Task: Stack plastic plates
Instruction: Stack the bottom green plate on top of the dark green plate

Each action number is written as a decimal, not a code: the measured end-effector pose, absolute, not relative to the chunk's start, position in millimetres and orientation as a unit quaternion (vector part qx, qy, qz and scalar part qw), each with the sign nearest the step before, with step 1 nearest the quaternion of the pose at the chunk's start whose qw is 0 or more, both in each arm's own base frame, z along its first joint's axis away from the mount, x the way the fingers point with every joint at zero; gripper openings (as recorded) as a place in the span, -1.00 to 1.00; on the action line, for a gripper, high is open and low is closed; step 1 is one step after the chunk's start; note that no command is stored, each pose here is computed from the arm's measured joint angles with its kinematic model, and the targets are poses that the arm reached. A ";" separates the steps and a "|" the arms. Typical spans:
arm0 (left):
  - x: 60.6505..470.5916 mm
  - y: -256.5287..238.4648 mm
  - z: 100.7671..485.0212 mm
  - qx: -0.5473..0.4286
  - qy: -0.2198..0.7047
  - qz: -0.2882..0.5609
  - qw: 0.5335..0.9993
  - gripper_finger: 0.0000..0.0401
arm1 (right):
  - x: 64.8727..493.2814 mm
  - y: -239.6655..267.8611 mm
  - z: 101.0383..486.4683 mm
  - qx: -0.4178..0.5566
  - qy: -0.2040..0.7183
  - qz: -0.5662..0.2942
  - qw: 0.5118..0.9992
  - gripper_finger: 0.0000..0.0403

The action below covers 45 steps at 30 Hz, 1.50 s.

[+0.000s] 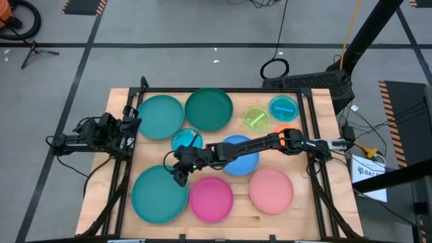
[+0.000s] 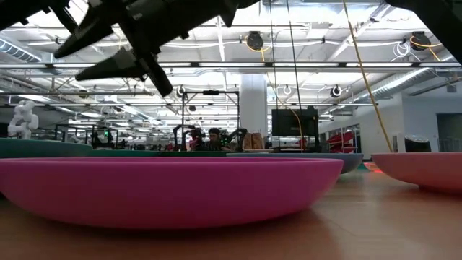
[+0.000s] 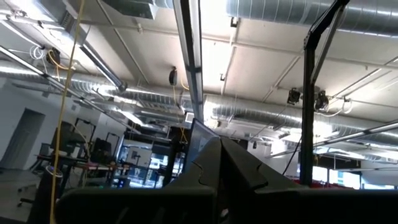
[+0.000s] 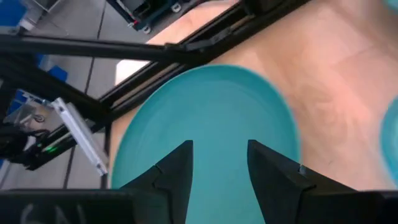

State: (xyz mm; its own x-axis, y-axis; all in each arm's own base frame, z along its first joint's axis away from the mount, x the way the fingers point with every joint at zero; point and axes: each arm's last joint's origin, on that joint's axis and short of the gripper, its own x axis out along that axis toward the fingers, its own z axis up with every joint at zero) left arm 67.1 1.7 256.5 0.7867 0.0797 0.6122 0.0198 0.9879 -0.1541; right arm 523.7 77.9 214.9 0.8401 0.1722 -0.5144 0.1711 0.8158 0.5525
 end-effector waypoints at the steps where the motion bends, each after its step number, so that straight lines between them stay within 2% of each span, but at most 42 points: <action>1: 67.1 1.7 256.5 -0.076 -0.326 0.016 0.942 -0.95 | 523.4 79.8 214.8 0.306 0.284 0.001 0.909 -0.31; 7: 67.1 1.9 256.5 -0.068 -0.326 0.022 0.943 -0.95 | 521.8 90.7 214.6 0.308 0.281 -0.004 0.909 -0.39; 17: 66.7 2.1 256.9 -0.069 -0.329 0.026 0.941 -0.95 | 521.5 93.9 215.2 0.303 0.276 -0.009 0.912 -0.39; 25: 66.5 2.1 257.2 -0.070 -0.331 0.026 0.941 -0.95 | 526.4 95.0 224.0 0.264 0.223 0.010 0.938 -0.39; 29: 66.4 2.1 257.3 -0.070 -0.331 0.026 0.941 -0.95 | 533.2 95.2 211.3 0.264 0.233 0.013 0.936 -0.39; 33: 66.0 2.2 257.8 -0.071 -0.335 0.027 0.939 -0.95 | 549.9 98.8 218.4 0.226 0.218 0.036 0.949 -0.39; 38: 66.3 2.2 257.4 -0.073 -0.332 0.026 0.940 -0.95 | 556.4 99.7 218.4 0.188 0.288 0.004 0.939 -0.39; 45: 67.3 2.2 256.1 -0.072 -0.325 0.027 0.943 -0.95 | 542.1 91.9 204.3 0.213 0.364 -0.078 0.903 -0.39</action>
